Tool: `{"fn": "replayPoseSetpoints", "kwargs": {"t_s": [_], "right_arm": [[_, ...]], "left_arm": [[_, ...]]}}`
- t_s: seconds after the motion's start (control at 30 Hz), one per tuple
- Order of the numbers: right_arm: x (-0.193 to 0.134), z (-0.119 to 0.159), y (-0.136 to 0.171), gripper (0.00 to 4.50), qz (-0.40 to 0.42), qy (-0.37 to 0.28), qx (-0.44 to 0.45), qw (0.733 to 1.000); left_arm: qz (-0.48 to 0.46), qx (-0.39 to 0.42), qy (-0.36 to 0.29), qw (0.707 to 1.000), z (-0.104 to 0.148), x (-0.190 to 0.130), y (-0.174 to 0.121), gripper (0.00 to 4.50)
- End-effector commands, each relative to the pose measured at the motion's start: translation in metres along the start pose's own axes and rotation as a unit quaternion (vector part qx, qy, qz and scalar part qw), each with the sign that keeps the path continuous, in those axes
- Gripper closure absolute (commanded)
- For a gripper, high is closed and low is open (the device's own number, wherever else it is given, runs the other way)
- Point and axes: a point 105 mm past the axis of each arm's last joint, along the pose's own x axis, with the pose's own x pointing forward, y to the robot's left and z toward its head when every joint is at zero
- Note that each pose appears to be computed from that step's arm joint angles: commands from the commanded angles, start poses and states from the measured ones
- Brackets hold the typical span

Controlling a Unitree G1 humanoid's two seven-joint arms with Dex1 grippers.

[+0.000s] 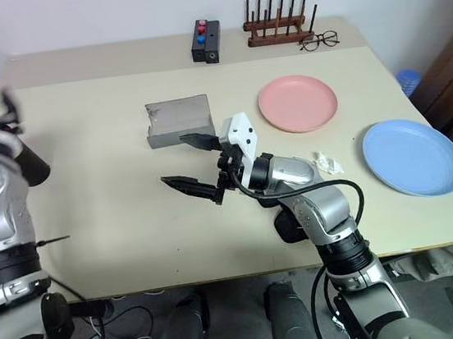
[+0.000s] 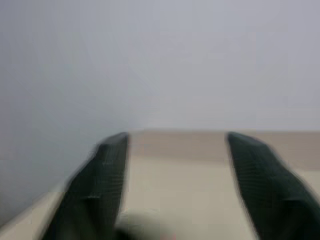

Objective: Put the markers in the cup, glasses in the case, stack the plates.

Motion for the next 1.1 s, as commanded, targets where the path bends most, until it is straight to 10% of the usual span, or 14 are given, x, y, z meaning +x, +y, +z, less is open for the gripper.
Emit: {"fn": "replayPoseSetpoints", "kwargs": {"t_s": [0.03, 0.23, 0.73, 1.1], "right_arm": [[-0.001, 0.012, -0.005, 0.0, -0.002, -0.011, -0.027, 1.0], [-0.013, 0.014, -0.016, 0.0, -0.012, 0.01, -0.046, 0.999], [-0.117, -0.005, -0.028, 0.0, -0.067, 0.236, -0.126, 0.961], [-0.139, -0.002, -0.042, 0.0, -0.109, 0.253, -0.141, 0.951]], "left_arm": [[-0.244, 0.069, 0.095, 0.963, -0.022, -0.012, -0.08, 0.02], [-0.379, 0.104, 0.27, 0.879, -0.08, -0.023, -0.123, 0.02], [-0.497, 0.097, 0.339, 0.793, -0.103, -0.009, -0.156, 0.02], [-0.531, 0.098, 0.312, 0.781, -0.103, -0.015, -0.155, 4.23]]}}
